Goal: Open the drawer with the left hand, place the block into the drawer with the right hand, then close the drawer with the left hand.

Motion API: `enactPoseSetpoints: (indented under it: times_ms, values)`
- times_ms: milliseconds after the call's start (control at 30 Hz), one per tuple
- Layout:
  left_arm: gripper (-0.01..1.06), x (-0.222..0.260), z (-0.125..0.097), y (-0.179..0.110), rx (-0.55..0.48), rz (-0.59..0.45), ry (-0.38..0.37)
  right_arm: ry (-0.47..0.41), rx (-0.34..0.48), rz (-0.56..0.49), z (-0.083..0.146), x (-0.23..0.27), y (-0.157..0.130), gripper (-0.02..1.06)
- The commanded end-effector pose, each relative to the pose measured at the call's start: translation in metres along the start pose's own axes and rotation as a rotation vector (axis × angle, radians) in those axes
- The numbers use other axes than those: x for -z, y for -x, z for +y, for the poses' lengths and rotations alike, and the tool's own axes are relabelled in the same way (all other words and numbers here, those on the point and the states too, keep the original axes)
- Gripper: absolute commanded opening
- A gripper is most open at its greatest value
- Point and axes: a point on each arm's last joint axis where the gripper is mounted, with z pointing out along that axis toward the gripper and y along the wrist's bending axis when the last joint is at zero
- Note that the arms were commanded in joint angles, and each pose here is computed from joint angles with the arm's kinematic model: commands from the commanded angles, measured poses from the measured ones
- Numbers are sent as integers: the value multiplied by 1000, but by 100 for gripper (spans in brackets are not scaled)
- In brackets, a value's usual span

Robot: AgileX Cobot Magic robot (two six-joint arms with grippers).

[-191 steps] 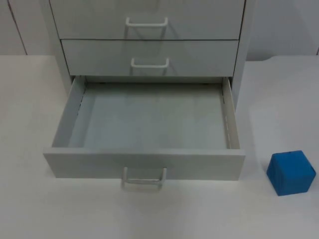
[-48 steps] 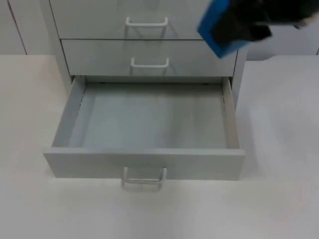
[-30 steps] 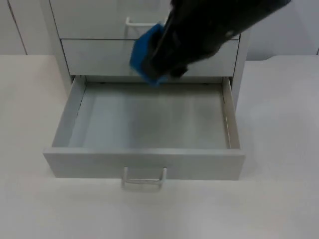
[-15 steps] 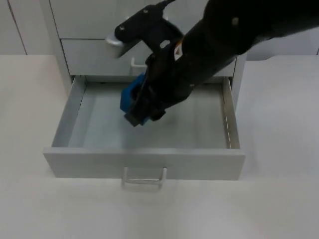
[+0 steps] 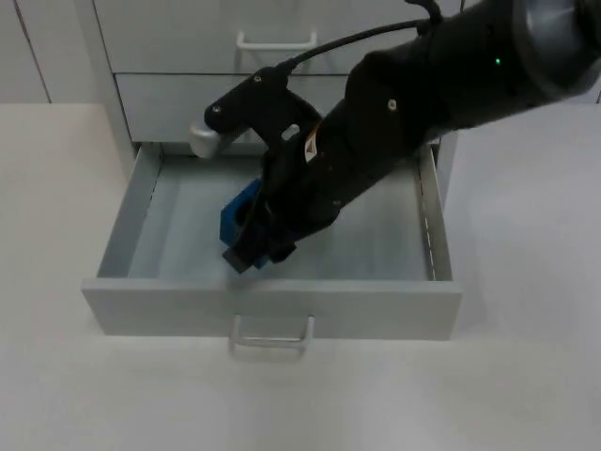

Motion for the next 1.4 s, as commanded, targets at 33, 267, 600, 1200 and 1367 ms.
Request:
enactPoseSetpoints:
  times_ms: [33, 267, 600, 1200, 1367]
  values:
    - [105, 0, -1, 0, -6, 0, -3, -22, -38, -50, -9, 2, 6, 0]
    - [105, 0, -1, 0, -6, 0, -3, -52, -103, -31, -31, -1, -4, 0]
    - [105, -3, -1, -1, -7, 11, -3, -52, -107, -19, -32, -6, -8, 0]
    - [105, -5, -1, -2, -9, 17, -2, -51, -127, -15, -31, -15, -14, 26]
    - [105, -5, -1, -2, -11, 17, -2, -52, -127, -21, -31, -15, -13, 84]
